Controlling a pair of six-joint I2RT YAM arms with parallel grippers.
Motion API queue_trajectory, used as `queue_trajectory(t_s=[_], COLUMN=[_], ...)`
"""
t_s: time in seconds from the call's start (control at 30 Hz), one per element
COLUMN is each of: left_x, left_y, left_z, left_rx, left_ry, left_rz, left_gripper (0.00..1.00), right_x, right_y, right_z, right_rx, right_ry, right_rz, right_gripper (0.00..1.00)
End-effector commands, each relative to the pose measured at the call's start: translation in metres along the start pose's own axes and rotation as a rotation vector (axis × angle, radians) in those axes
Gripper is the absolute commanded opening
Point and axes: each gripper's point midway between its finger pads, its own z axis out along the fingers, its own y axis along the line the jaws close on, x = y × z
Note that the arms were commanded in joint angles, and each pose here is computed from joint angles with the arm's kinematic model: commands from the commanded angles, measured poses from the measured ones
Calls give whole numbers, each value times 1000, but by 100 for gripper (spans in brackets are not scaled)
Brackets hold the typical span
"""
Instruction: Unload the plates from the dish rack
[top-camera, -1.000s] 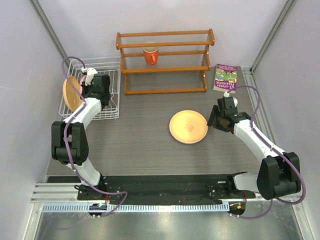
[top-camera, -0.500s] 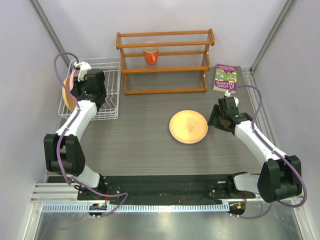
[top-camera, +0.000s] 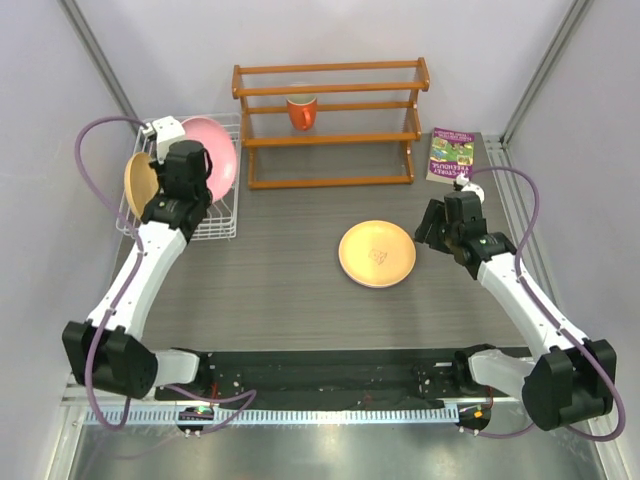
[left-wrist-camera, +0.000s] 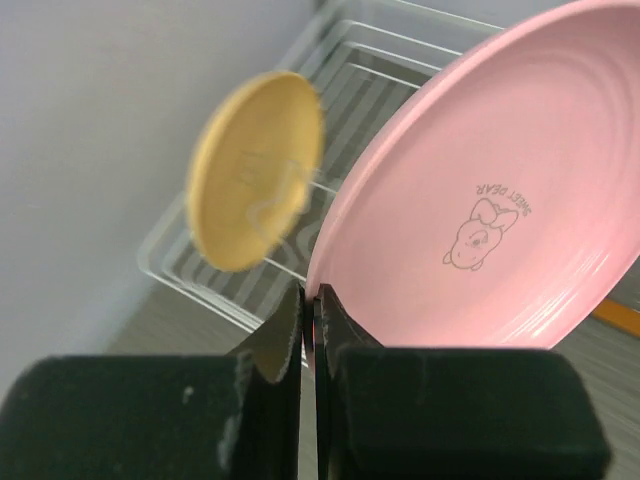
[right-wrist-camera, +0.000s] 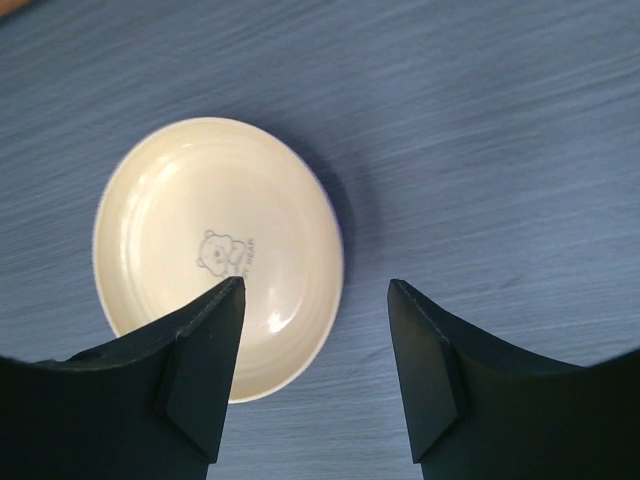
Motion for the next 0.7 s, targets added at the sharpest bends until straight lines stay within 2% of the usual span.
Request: queue_trajectory(t_s=[0.0, 0.13, 0.23, 0.43, 0.67], left_x=[7, 27, 37, 60, 80], left_y=[-67, -111, -135, -161, -180], left_z=[-43, -71, -89, -116, -141], left_rx=[423, 665, 788, 873, 930], left_ry=[108, 228, 286, 348, 396], left_rz=[-255, -349, -408, -379, -348], left_gripper=[0, 0, 0, 0, 0], right_x=[-31, -32, -32, -35, -34], right_y=[48, 83, 116, 167, 192], right_z=[-13, -11, -13, -18, -19], right_rx=[-182, -273, -366, -493, -540], right_ry=[-123, -132, -130, -138, -143], right_rz=[-5, -24, -21, -15, -29], right_gripper=[66, 67, 67, 67, 66])
